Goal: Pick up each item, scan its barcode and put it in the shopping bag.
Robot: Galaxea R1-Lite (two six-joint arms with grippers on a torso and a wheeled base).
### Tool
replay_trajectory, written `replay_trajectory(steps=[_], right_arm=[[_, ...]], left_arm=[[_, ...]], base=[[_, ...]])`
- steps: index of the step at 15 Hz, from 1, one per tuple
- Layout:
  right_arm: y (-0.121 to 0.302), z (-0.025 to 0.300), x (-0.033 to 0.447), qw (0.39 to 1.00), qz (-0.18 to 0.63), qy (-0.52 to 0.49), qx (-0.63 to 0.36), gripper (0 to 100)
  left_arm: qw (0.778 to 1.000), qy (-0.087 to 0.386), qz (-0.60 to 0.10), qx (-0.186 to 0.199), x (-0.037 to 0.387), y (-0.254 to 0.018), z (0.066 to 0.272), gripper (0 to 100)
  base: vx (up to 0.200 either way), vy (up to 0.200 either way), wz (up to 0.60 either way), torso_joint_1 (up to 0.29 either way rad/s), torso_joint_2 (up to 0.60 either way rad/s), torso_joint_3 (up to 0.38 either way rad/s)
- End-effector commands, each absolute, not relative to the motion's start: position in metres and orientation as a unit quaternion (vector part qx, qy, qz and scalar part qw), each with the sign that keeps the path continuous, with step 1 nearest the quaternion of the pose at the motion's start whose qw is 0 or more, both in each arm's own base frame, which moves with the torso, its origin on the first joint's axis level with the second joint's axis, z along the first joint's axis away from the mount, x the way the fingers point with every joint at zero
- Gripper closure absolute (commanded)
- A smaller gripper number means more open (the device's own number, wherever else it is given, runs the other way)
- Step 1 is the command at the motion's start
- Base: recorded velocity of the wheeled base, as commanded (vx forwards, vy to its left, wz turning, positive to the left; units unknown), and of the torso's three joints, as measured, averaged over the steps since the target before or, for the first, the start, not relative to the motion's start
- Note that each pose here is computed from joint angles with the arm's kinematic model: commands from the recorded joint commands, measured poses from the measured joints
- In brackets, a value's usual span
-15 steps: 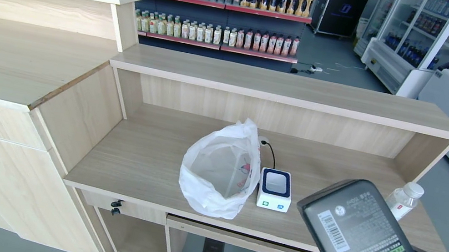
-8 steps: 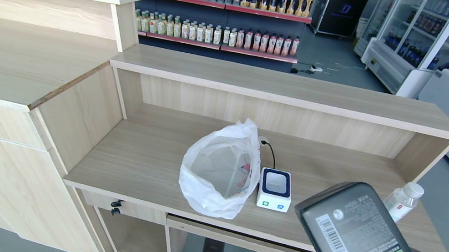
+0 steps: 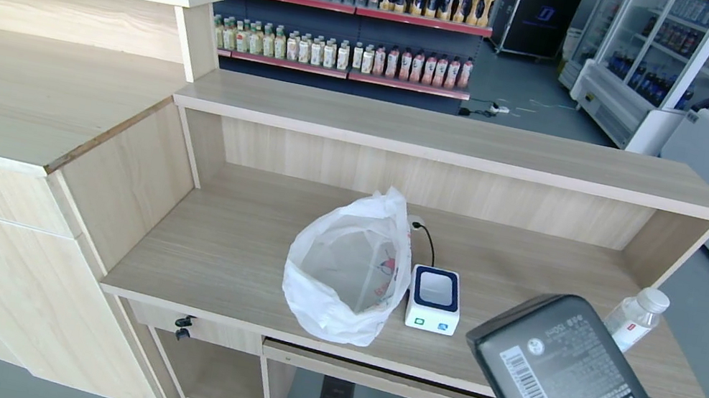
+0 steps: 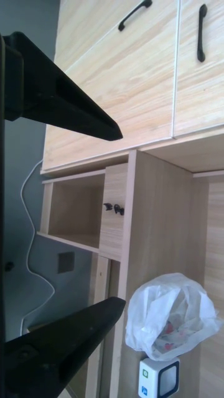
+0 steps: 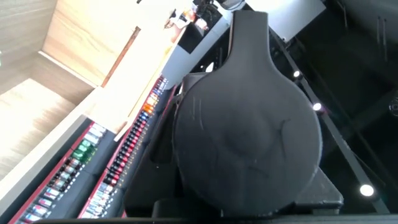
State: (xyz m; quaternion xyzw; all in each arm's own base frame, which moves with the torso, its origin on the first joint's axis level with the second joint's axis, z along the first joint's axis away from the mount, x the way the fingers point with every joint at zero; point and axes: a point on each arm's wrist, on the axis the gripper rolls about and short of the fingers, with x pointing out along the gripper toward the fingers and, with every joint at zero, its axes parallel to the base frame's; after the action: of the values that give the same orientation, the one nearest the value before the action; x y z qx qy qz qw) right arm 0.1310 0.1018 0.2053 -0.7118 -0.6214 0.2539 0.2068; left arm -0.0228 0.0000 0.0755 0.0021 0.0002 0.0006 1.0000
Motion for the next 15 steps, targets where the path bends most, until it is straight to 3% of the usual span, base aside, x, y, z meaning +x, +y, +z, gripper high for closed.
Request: replay_trajectory(steps=[1, 3, 5, 7, 9, 12, 15], right_arm=[[0.101, 0.208, 0.129, 0.21, 0.251, -0.622, -0.711, 100], [0.101, 0.209, 0.129, 0.222, 0.26, -0.619, -0.707, 100], [0.095, 0.223, 0.133, 0.295, 0.277, -0.584, -0.703, 100], [0.056, 0.235, 0.146, 0.533, 0.265, -0.379, -0.709, 100], [0.03, 0.224, 0.153, 0.735, 0.251, -0.202, -0.596, 100], [-0.004, 0.218, 0.163, 0.864, 0.16, -0.07, -0.473, 100], [-0.031, 0.206, 0.165, 0.928, 0.103, 0.014, -0.359, 100]], left_arm=[[1.0, 0.0, 0.001, 0.002, -0.023, 0.0, 0.075, 0], [1.0, 0.0, 0.001, 0.002, -0.023, 0.0, 0.075, 0], [1.0, 0.0, 0.001, 0.002, -0.023, 0.0, 0.075, 0], [1.0, 0.0, 0.001, 0.002, -0.023, 0.0, 0.075, 0], [1.0, 0.0, 0.001, 0.002, -0.023, 0.0, 0.075, 0], [1.0, 0.0, 0.001, 0.002, -0.023, 0.0, 0.075, 0], [1.0, 0.0, 0.001, 0.002, -0.023, 0.0, 0.075, 0]], base=[[0.0, 0.0, 0.0, 0.0, 0.0, 0.0], [0.0, 0.0, 0.0, 0.0, 0.0, 0.0], [0.0, 0.0, 0.0, 0.0, 0.0, 0.0], [0.0, 0.0, 0.0, 0.0, 0.0, 0.0], [0.0, 0.0, 0.0, 0.0, 0.0, 0.0], [0.0, 0.0, 0.0, 0.0, 0.0, 0.0], [0.0, 0.0, 0.0, 0.0, 0.0, 0.0]])
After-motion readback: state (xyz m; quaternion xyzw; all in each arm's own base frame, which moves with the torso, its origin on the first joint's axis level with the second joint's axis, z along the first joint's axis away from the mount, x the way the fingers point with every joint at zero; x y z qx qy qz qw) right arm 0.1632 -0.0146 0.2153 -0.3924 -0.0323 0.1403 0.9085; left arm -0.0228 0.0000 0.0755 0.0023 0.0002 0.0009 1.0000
